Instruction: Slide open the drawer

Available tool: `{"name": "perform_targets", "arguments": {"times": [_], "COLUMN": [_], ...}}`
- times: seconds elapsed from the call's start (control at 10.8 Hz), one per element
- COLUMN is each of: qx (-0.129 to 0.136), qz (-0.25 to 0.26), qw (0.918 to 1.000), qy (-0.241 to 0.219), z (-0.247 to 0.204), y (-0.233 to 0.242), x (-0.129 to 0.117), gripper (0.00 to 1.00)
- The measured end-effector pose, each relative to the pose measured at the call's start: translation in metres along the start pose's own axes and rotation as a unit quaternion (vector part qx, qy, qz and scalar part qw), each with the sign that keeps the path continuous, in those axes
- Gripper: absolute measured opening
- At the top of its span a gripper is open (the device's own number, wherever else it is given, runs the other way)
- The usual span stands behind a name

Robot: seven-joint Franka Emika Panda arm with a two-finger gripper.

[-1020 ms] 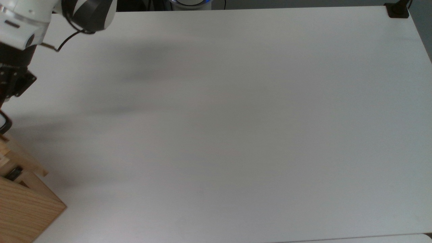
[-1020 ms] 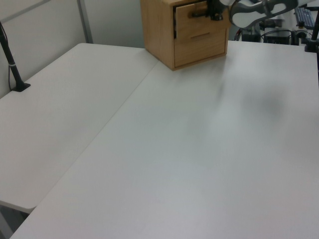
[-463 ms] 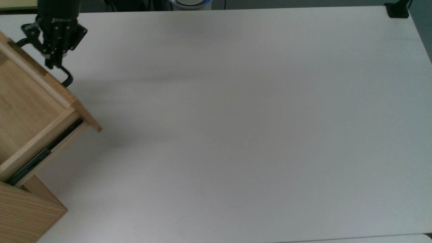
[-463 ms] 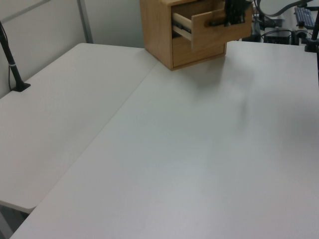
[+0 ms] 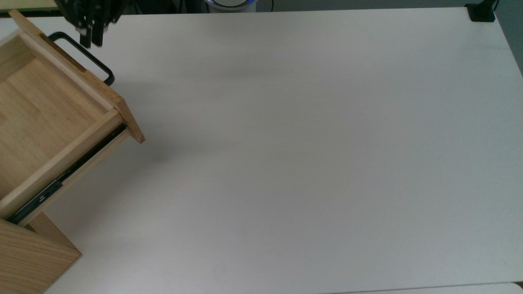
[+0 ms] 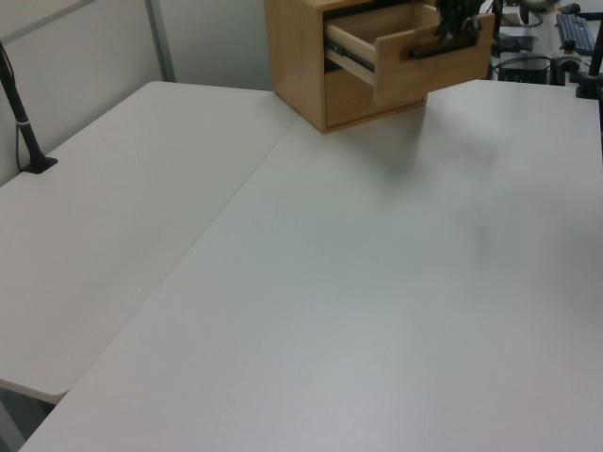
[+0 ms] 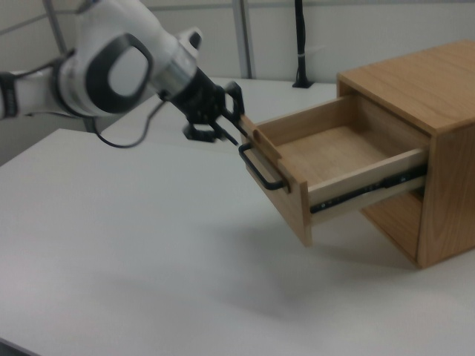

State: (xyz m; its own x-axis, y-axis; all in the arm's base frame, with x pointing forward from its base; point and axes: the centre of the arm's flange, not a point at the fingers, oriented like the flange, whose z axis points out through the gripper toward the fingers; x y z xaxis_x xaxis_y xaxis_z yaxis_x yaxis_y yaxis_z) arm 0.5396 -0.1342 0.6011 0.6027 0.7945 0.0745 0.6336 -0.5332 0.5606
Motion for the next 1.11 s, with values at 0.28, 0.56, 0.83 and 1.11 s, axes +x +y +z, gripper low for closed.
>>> {"name": "perform_targets", "arguments": {"times": [0.28, 0.56, 0.83, 1.11], "qx": [0.001, 0.11, 0.212, 0.262], "qz": [0.026, 0.201, 0.4, 0.452], "qw": [0.9996, 0.9732, 0.8879, 0.838], "qy": [0.009, -0.018, -0.083, -0.156], "z": [-0.02, -0.052, -0.086, -0.064], "y": [0.002, -0.016, -0.061, -0.077], "x": [-0.006, 0.029, 0.088, 0.12], "gripper": [0.68, 1.0, 1.0, 1.0]}}
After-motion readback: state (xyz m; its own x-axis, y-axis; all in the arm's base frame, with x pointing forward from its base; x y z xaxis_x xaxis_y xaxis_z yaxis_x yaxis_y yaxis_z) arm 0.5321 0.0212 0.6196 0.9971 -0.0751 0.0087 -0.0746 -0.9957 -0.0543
